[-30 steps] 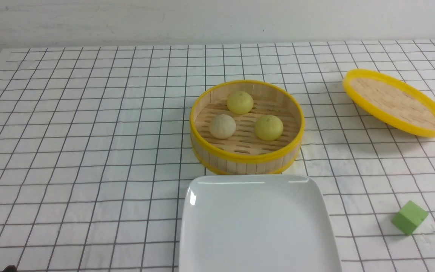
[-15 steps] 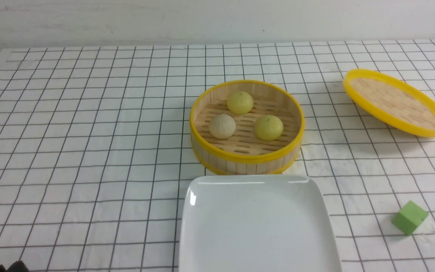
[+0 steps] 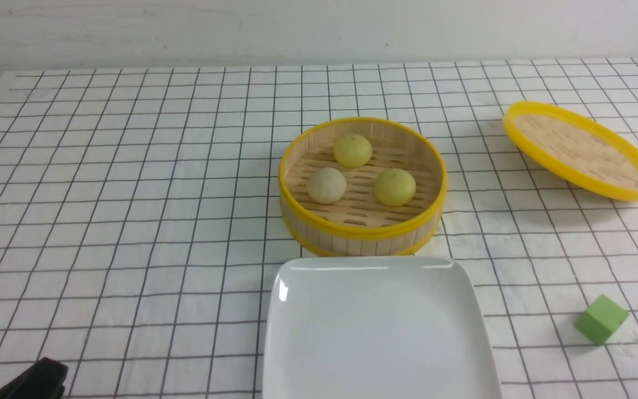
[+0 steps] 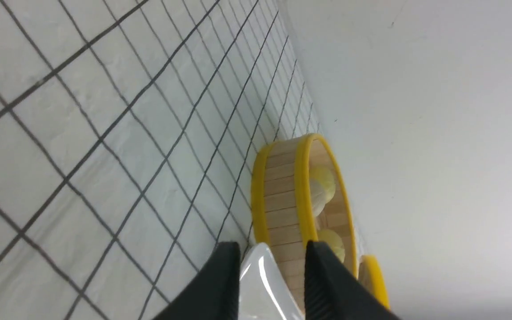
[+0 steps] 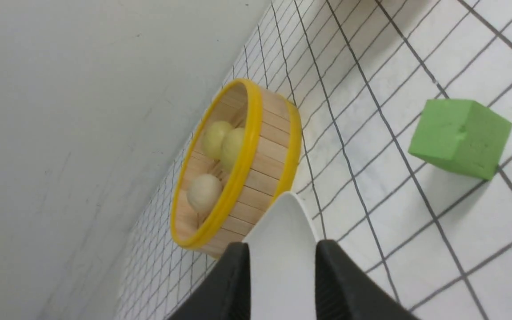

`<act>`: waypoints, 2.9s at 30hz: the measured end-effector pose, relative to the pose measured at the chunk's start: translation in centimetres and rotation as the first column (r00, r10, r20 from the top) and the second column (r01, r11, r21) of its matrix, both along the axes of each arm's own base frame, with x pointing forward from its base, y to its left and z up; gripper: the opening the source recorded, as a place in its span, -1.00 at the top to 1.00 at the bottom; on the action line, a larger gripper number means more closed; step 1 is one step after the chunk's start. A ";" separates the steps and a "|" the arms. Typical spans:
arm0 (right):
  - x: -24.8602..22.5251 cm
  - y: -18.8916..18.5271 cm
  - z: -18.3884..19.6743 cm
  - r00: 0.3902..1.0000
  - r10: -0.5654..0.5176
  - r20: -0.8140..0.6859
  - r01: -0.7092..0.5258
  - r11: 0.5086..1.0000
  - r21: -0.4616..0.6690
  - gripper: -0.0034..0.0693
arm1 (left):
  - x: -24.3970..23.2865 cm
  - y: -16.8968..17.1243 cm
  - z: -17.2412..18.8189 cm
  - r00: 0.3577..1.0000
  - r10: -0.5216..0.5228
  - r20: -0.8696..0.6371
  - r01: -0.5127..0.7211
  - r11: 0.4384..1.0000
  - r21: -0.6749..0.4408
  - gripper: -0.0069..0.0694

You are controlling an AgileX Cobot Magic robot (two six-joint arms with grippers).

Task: Put the steamed buns into the plate on the white-black tablecloth.
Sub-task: 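Reach toward a bun in the bamboo steamer with the right gripper, then move the steamed bun from the bamboo steamer onto the white plate with the right gripper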

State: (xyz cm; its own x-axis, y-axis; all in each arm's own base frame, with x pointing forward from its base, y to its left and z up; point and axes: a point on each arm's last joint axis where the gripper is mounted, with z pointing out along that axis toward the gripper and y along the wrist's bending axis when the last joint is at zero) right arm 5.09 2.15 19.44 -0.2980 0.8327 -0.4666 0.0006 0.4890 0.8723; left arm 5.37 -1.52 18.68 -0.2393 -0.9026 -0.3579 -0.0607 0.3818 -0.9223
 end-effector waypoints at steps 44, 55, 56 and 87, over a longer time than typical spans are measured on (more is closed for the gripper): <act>39.7 16.8 3.5 0.490 0.356 -0.796 -0.868 0.285 -0.407 -0.08 | 6.1 -1.6 6.7 0.627 -0.252 -0.737 0.671 0.656 0.347 0.10; 41.7 17.9 3.2 0.474 0.384 -0.793 -0.878 0.273 -0.393 0.87 | 6.1 -1.6 6.7 0.627 -0.251 -0.737 0.671 0.655 0.347 0.09; 41.3 17.7 4.7 0.493 0.390 -0.778 -0.868 0.276 -0.412 0.88 | 6.1 -1.6 6.7 0.627 -0.250 -0.737 0.671 0.655 0.348 0.09; 22.7 16.5 3.4 0.537 0.425 -0.729 -0.843 0.246 -0.478 -0.08 | 7.0 -0.9 7.1 0.703 -0.206 -0.681 0.650 0.575 0.497 0.61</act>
